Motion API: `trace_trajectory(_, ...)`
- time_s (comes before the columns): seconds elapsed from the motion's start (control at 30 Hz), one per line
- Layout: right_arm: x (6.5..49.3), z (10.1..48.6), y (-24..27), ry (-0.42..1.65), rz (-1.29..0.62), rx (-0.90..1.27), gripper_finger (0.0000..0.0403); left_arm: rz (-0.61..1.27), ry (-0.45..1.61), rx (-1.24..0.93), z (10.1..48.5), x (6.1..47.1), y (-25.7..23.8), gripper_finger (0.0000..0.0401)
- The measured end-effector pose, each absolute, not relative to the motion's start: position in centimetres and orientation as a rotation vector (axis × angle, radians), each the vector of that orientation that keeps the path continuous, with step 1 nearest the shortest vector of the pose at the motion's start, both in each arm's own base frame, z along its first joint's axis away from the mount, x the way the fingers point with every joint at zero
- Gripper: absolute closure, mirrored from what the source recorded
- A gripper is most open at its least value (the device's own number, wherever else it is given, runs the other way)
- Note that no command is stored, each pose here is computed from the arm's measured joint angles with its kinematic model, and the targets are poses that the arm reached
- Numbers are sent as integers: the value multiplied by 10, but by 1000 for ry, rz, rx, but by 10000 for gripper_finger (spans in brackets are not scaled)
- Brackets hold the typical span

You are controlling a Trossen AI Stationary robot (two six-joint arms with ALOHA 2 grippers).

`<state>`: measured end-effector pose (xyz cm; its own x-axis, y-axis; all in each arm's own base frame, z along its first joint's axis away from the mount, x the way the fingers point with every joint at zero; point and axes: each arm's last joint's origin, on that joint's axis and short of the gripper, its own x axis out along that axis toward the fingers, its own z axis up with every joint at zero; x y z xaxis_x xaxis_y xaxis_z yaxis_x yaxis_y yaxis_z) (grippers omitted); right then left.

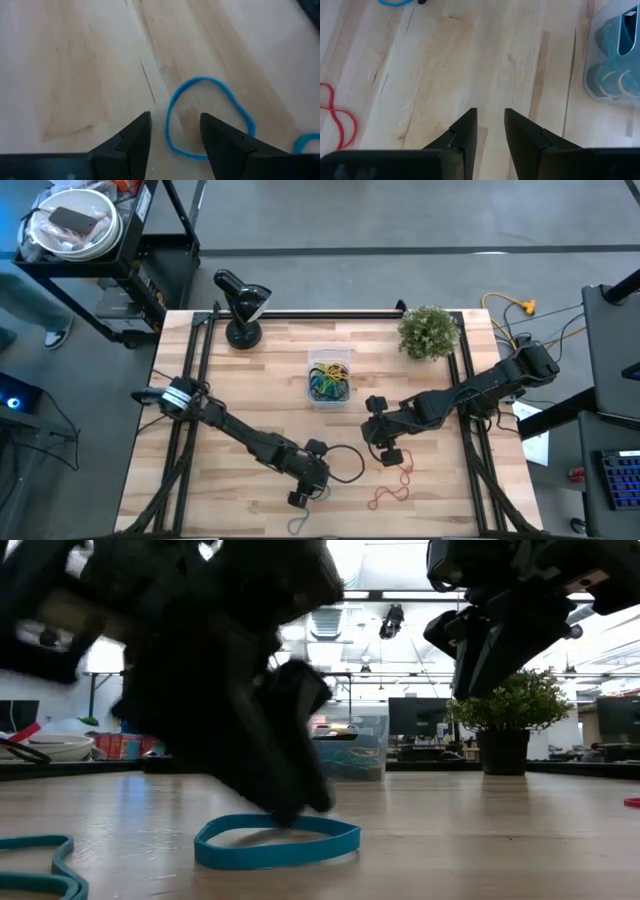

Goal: Pick and place rubber bands into bin
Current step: Put blue rubberband into the transparent bin

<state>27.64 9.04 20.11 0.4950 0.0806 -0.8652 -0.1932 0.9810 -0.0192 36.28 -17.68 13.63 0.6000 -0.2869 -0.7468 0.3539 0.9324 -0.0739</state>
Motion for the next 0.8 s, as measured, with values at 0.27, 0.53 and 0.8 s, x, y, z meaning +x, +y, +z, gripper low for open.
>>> trace_trajectory(0.27, 275, 200, 92, 1045, 171, -121, 313, -329, 909, 28, 131, 361, -175, 262)
trace_trajectory(0.53, 276, 200, 93, 1032, 170, -114, 319, -292, 1010, 20, 129, 355, -172, 299)
trace_trajectory(0.8, 276, 200, 93, 1028, 169, -111, 319, -290, 1092, 30, 125, 349, -170, 331)
